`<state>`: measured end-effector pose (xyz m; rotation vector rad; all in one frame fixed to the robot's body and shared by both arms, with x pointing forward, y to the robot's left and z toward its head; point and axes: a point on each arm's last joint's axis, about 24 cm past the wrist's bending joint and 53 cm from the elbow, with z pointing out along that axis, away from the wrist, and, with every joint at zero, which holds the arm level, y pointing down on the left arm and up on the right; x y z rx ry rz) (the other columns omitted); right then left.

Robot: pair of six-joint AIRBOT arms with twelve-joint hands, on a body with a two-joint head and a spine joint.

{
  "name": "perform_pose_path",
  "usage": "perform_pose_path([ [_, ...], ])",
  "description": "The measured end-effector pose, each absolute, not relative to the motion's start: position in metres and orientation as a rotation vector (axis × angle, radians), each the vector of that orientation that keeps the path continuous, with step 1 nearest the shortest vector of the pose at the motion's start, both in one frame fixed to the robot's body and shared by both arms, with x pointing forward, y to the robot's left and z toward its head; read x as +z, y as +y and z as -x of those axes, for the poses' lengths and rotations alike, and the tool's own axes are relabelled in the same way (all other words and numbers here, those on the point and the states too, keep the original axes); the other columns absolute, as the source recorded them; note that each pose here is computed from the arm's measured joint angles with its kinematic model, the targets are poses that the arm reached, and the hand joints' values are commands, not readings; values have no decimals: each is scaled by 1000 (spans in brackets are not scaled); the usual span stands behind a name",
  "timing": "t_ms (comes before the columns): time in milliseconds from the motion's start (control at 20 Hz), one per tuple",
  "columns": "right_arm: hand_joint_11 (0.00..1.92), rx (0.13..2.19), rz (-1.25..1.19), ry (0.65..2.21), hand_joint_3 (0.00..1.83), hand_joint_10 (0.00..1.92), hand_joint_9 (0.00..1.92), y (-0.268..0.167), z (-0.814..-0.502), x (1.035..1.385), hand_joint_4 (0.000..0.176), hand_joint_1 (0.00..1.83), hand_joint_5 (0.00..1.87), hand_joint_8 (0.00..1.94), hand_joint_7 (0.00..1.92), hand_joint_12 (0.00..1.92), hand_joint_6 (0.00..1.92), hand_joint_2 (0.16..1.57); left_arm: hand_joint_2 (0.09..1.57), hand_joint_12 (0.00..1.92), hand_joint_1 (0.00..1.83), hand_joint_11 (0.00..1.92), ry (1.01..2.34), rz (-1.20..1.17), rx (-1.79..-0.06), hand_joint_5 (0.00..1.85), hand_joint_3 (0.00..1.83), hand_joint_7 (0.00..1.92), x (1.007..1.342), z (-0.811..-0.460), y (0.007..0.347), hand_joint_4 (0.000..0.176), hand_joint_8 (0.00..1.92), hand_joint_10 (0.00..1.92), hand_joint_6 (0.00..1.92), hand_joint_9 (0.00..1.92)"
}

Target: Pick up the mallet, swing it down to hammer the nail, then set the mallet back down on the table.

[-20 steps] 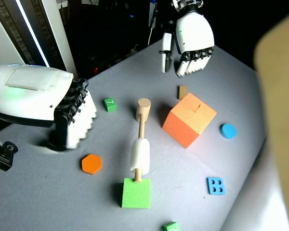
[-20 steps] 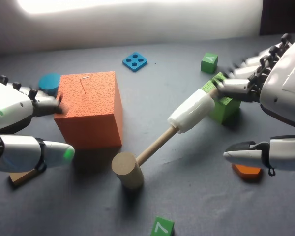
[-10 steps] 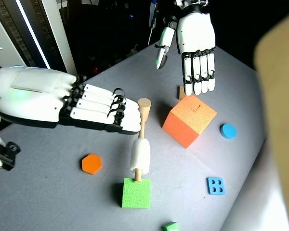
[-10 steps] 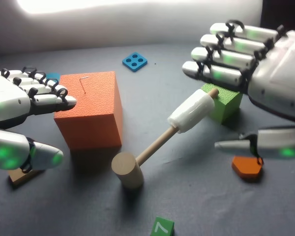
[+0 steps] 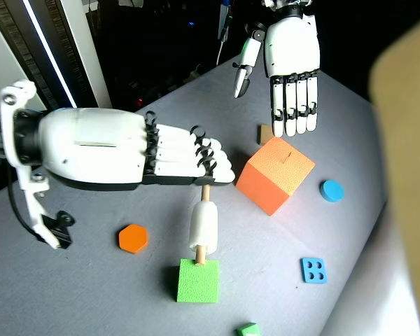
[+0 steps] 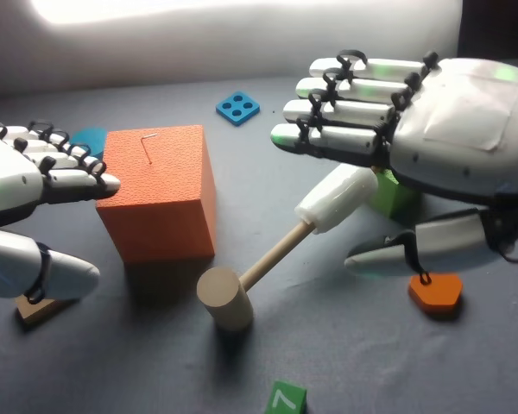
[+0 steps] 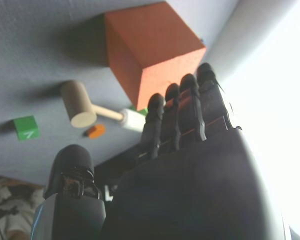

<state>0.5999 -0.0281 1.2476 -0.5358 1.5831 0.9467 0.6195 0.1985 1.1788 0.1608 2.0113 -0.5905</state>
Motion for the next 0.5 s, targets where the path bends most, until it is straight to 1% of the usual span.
perform_pose_path([
  [100, 0, 913, 525, 1624, 0, 0, 2, -24, -607, 1246, 0, 510, 51, 1, 24, 0, 1, 1071, 1231, 94, 0, 25, 2018, -171, -593, 102, 0, 69, 1175, -618, 194, 0, 5, 2, 7, 45],
  [150, 0, 900, 514, 1650, 2, 0, 0, -23, -609, 1241, 0, 685, 9, 0, 4, 0, 0, 1087, 1228, 96, 0, 27, 2013, -172, -591, 97, 0, 61, 1173, -616, 193, 0, 1, 0, 5, 39],
  [200, 0, 875, 510, 1692, 0, 0, 0, -23, -611, 1232, 0, 809, 5, 0, 0, 0, 1, 1073, 1222, 99, 0, 31, 2015, -145, -598, 95, 0, 62, 1167, -614, 194, 0, 1, 1, 4, 41],
  [250, 0, 866, 500, 1727, 0, 0, 0, -21, -613, 1226, 0, 936, 0, 0, 0, 0, 0, 1026, 1221, 98, 0, 26, 2022, -124, -598, 92, 0, 61, 1163, -613, 196, 0, 1, 0, 2, 39],
  [300, 0, 855, 513, 1748, 0, 0, 0, -18, -612, 1222, 0, 1004, 0, 0, 0, 0, 0, 999, 1223, 100, 0, 29, 2021, -103, -599, 99, 0, 70, 1160, -613, 199, 0, 4, 4, 5, 48],
  [400, 0, 857, 537, 1770, 0, 0, 0, -10, -609, 1217, 0, 1027, 0, 0, 0, 0, 0, 1012, 1227, 108, 0, 41, 1976, -72, -616, 113, 0, 78, 1165, -615, 200, 0, 6, 6, 9, 55],
  [450, 0, 862, 551, 1777, 0, 0, 0, -4, -607, 1215, 0, 978, 0, 0, 0, 0, 0, 1033, 1228, 104, 0, 30, 1948, -60, -622, 105, 0, 65, 1170, -617, 201, 0, 0, 0, 5, 42],
  [500, 0, 864, 560, 1781, 0, 0, 0, 0, -606, 1214, 0, 990, 0, 0, 0, 0, 0, 1051, 1231, 99, 0, 18, 1929, -51, -627, 97, 1, 51, 1174, -619, 202, 0, 0, 0, 1, 27],
])
